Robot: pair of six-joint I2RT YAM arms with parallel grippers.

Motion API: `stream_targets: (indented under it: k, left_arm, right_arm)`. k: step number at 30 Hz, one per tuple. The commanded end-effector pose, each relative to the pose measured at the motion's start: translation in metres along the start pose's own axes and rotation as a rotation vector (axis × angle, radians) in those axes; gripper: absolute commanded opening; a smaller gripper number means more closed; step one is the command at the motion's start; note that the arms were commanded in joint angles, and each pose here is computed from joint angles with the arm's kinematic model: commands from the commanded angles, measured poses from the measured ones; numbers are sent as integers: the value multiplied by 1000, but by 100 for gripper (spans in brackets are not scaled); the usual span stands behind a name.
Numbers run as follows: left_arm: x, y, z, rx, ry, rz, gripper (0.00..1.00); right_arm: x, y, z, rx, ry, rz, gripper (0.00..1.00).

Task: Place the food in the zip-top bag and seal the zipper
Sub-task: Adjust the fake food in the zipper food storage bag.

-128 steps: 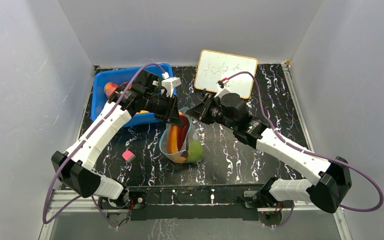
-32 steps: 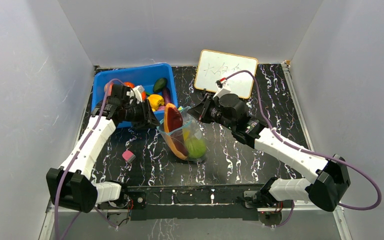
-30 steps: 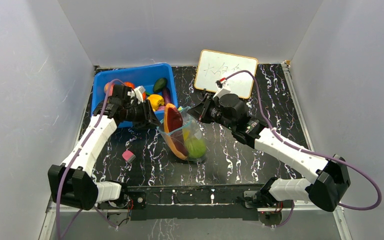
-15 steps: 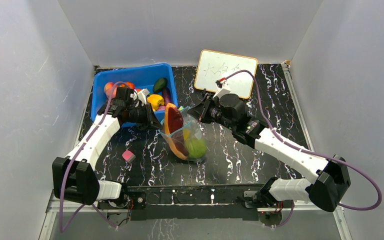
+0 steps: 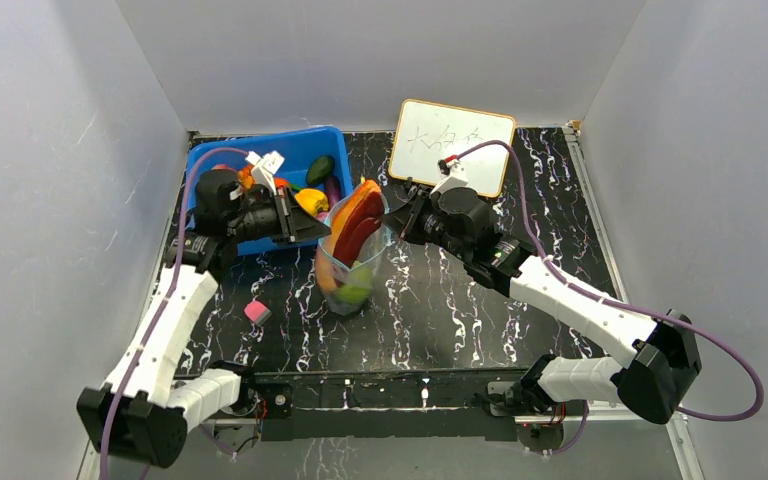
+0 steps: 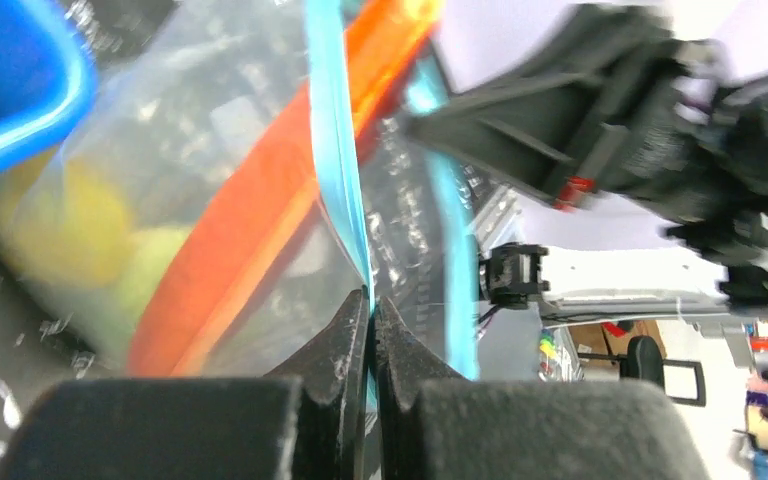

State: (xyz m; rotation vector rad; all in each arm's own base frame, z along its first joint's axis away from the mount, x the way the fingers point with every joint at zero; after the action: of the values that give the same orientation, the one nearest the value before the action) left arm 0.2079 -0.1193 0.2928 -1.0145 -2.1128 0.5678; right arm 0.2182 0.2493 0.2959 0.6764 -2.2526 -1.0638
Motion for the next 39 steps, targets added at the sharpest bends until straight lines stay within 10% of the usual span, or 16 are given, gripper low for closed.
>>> stream_targets:
  k: [1, 14, 24, 33, 39]
  left_arm:
    - [18, -42, -12, -165, -113, 273, 0]
    - [10, -35, 9, -220, -63, 313, 0]
    - [-13, -30, 2, -222, -88, 311, 0]
    - [-17, -49, -3, -280, -118, 311, 0]
    - [1, -68, -7, -283, -221, 356, 0]
  right_arm:
    - [4, 10, -22, -4, -138, 39, 0]
    - [19, 24, -34, -37, -193, -1, 0]
    - [12, 39, -9, -44, 0, -286, 0]
    - [7, -2, -18, 38, -115, 120, 0]
    - [26, 15, -32, 59, -177, 44, 0]
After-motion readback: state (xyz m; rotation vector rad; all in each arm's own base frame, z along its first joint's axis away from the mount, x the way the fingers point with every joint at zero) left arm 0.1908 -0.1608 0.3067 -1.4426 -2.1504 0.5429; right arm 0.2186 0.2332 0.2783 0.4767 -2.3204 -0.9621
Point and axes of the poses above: each gripper's point midway between its finger pads, its own x axis back along the fingers, its own y axis along the line the jaws close on, z = x × y, the point moved 9 cm from there along x, back along the fingers, and after that the axes turned 10 degrees about -x, right-handed, at the moved point
